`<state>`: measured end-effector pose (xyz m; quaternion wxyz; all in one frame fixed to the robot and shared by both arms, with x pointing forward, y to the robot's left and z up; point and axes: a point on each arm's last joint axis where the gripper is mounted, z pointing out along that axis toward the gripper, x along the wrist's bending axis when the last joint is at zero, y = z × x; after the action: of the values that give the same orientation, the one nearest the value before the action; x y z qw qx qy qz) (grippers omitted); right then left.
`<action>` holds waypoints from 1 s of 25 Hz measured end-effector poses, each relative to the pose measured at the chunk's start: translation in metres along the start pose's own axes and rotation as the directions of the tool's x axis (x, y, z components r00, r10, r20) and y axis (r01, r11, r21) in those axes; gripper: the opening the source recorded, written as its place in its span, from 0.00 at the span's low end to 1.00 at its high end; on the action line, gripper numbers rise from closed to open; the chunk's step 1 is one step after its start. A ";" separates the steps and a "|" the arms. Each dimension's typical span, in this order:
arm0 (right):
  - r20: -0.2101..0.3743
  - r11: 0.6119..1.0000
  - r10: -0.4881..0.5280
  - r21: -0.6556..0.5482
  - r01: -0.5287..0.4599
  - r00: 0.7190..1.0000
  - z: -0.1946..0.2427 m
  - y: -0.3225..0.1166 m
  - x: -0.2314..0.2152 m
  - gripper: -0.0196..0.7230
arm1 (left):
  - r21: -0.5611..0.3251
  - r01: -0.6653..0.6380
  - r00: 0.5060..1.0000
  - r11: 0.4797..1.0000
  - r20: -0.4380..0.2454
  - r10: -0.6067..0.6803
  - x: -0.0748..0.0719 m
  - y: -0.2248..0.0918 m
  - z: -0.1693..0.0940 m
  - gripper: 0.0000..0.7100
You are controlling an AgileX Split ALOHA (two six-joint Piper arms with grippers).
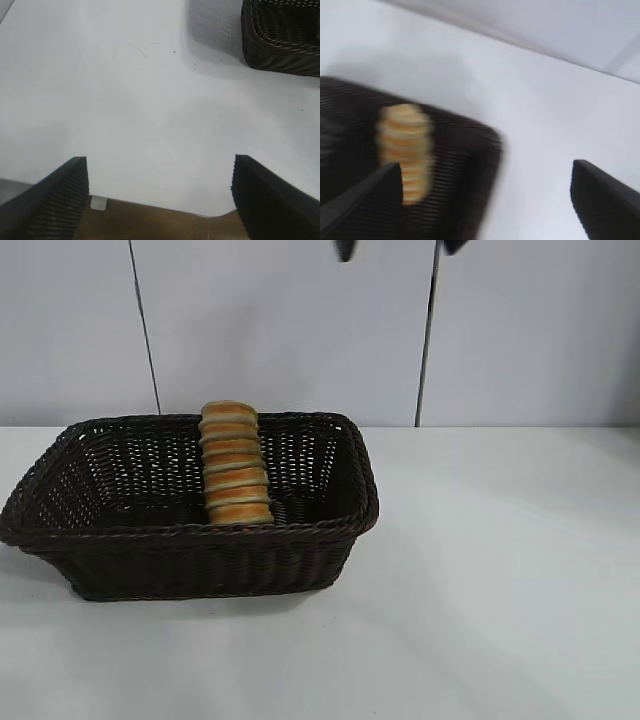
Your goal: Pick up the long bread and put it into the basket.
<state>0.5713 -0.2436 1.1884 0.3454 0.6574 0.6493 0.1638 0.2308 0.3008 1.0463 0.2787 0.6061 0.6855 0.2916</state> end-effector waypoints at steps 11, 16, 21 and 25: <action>0.179 0.989 0.144 -0.017 -0.144 0.973 -0.034 -0.012 -0.092 0.88 | 0.000 0.000 1.000 1.000 0.000 0.000 0.000 0.000 0.000 0.80; 0.151 0.989 0.142 -0.055 -0.136 0.978 -0.070 -0.021 -0.100 0.88 | 0.000 0.000 1.000 1.000 0.000 0.000 0.000 0.000 0.000 0.80; 0.044 0.960 0.170 -0.233 -0.156 0.984 -0.161 -0.054 -0.116 0.88 | -0.001 0.000 1.000 1.000 0.000 0.000 0.000 0.000 0.000 0.80; -0.030 0.865 0.217 -0.457 -0.206 0.976 -0.254 -0.113 -0.135 0.88 | -0.001 0.000 1.000 1.000 0.000 0.000 0.000 0.000 0.000 0.80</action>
<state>0.3049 -0.3220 1.3240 0.4776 0.6263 0.5127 0.3418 0.2308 0.3008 1.0464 0.2790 0.6060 0.6854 0.2919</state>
